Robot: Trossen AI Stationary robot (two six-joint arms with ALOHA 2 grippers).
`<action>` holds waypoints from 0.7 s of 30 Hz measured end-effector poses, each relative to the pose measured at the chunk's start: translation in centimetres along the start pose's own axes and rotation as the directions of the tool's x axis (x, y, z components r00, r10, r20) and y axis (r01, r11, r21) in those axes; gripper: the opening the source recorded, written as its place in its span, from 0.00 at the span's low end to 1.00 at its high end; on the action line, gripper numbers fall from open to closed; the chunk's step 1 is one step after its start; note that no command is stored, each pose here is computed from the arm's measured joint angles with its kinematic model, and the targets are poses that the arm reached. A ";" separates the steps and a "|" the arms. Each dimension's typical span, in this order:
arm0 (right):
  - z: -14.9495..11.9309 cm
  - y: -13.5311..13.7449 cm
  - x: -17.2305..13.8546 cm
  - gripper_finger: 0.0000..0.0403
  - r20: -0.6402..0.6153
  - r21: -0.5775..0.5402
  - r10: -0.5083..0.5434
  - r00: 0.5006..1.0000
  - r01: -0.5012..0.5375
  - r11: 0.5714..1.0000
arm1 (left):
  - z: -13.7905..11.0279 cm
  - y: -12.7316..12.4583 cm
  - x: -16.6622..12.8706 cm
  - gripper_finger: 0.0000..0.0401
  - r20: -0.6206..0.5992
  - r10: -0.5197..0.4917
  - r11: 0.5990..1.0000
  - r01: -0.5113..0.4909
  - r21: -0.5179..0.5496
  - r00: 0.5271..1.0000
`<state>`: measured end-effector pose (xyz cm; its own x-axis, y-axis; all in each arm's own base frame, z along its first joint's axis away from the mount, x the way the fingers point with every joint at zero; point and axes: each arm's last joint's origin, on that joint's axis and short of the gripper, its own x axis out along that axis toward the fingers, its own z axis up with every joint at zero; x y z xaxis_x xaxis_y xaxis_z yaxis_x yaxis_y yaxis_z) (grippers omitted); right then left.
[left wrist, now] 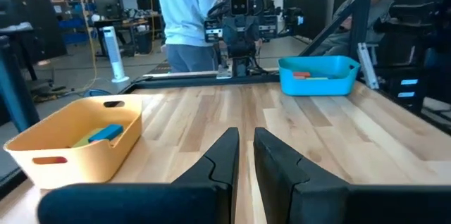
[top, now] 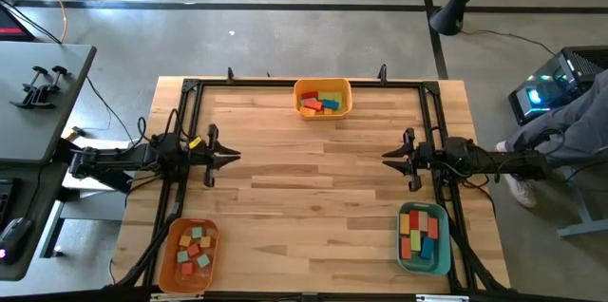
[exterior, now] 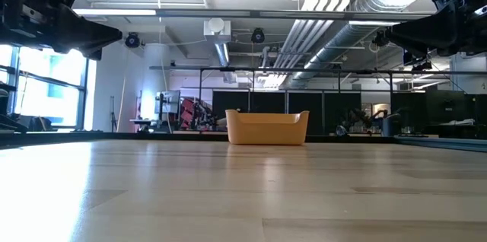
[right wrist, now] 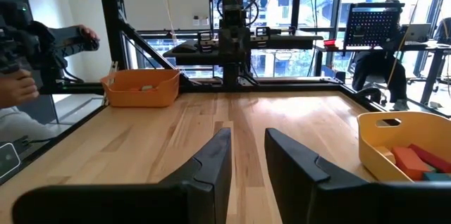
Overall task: Sort blocks by size
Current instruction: Return to Home Position
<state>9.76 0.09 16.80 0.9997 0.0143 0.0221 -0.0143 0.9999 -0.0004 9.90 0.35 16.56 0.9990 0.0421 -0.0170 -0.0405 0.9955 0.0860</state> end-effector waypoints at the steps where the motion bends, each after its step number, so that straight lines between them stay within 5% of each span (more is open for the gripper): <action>1: 0.0 0.0 0.0 0.20 0.000 0.000 0.000 1.000 0.000 1.000 | 0.0 0.0 0.0 0.08 0.002 -0.005 1.000 0.005 -0.007 1.000; 21: 0.0 0.0 0.0 0.20 0.000 0.000 0.000 1.000 0.000 1.000 | 0.3 -0.3 -0.2 0.08 0.033 -0.041 0.999 0.040 0.024 0.999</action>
<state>9.76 0.09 16.80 0.9997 0.0141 0.0219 -0.0141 0.9999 -0.0003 9.71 0.00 16.80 0.9999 -0.0015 0.0120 0.0002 0.9941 0.1087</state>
